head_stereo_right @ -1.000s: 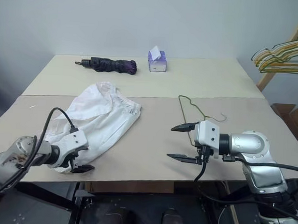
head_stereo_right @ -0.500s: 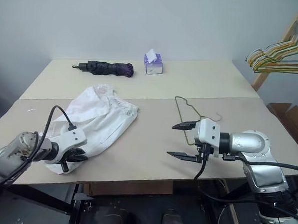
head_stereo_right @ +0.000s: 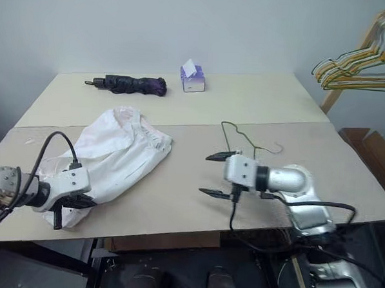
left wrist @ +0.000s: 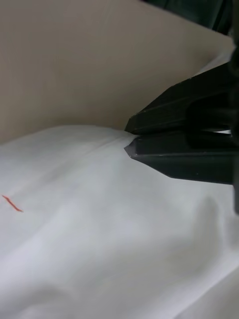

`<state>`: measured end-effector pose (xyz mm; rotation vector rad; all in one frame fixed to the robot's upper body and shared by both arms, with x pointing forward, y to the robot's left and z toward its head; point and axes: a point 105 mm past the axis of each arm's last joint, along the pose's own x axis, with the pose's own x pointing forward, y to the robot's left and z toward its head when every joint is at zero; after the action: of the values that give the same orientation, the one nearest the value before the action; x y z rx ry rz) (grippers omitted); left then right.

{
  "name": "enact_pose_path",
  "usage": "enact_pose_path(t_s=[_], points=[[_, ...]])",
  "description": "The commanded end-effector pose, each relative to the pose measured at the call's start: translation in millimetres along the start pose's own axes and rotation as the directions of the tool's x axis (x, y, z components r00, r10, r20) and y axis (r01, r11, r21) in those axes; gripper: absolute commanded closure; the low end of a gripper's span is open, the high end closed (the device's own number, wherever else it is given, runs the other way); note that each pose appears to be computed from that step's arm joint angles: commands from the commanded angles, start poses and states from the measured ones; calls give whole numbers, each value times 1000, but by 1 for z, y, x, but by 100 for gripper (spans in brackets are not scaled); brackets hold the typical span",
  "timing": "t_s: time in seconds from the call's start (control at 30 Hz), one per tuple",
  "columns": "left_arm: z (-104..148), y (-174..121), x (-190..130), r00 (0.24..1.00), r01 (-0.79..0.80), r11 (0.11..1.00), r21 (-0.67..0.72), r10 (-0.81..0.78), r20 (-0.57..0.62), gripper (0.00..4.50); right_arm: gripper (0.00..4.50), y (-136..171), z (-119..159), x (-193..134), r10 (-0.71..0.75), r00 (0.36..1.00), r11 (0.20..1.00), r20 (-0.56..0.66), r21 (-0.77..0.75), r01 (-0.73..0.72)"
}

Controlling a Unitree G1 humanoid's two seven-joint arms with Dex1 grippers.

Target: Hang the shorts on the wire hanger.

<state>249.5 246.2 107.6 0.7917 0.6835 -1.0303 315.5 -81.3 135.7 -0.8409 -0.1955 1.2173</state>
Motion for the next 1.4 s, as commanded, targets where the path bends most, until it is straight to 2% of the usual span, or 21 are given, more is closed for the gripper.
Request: enact_pose_path(t_s=[0.03, 0.2, 0.43, 0.7, 0.9, 1.03, 1.4], points=[[21, -7, -19, 996, 39, 991, 129, -48, 72, 448, 0, -5, -4, 23, -36, 999, 981, -22, -192, 31], [32, -38, -17, 982, 136, 973, 184, -157, 105, 448, 0, -7, -8, 68, -41, 998, 913, -38, -407, 22], [36, -69, -15, 966, 215, 956, 201, -239, 103, 448, 0, -8, -10, 103, -25, 999, 797, -45, -604, -7], [38, -70, -10, 970, 193, 961, 197, -217, 106, 448, 0, 3, -4, 134, 42, 999, 650, -33, -758, -53], [39, -68, -9, 972, 183, 964, 194, -207, 109, 448, 0, -1, -5, 152, -3, 998, 636, -66, -770, -49], [39, -70, -10, 972, 184, 964, 191, -208, 110, 450, 90, -3, -8, 152, -3, 996, 621, -85, -781, -65], [35, -67, -13, 975, 181, 963, 200, -203, 95, 450, 448, -14, -23, 133, -24, 993, 641, -118, -763, -75]])
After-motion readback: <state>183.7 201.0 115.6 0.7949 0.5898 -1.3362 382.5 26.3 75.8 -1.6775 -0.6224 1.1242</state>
